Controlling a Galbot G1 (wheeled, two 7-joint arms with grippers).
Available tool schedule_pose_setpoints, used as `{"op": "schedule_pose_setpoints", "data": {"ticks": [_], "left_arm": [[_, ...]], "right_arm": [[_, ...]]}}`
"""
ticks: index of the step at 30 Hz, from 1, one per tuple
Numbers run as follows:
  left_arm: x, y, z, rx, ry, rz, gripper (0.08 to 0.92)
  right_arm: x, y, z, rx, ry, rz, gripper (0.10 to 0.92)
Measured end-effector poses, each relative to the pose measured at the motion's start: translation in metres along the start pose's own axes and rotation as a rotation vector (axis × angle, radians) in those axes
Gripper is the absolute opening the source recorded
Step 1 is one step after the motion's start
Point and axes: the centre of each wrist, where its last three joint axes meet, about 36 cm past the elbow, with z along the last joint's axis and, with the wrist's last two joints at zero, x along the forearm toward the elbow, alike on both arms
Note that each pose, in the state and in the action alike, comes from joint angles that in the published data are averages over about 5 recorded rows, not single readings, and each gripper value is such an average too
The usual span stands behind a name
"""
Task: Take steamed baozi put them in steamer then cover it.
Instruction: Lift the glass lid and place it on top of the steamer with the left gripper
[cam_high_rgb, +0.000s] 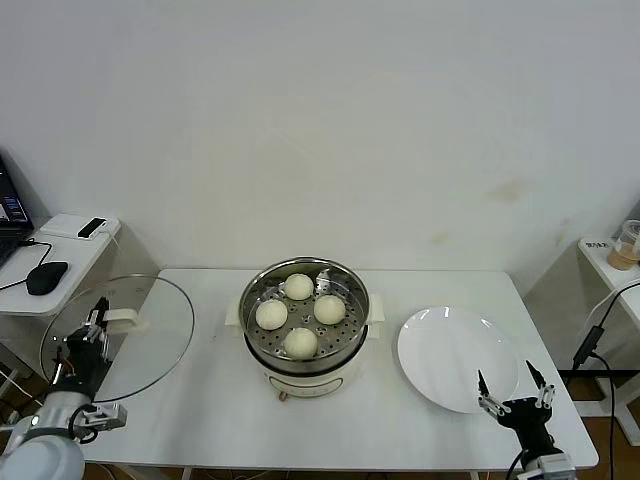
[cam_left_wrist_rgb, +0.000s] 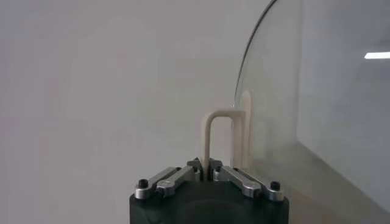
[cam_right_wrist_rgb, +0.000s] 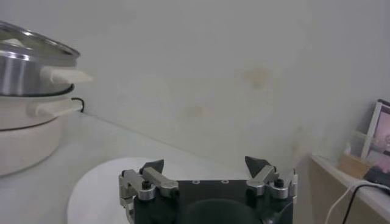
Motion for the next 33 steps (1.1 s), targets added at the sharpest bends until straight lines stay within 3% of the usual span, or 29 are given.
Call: {"op": "schedule_pose_setpoints", "data": {"ticks": [12,26,33], "left_arm": [[-0.022,0.035,-0.063,0.019,-0.083,-0.018,0.143],[-0.051,0.034,-0.162,0.08,-0.114,0.04,0.143],[-0.065,0.038,-0.212,0.114,-0.136,0.039,0.143]], "right_arm": [[-0.005,0.013,0.007,0.006,0.014,-0.018,0.823],[-0.022,0.044,0.015,0.002,0.022,-0.067,0.823],[-0.024,0.052,0.019,0.011,0.033,-0.083,0.823]]}}
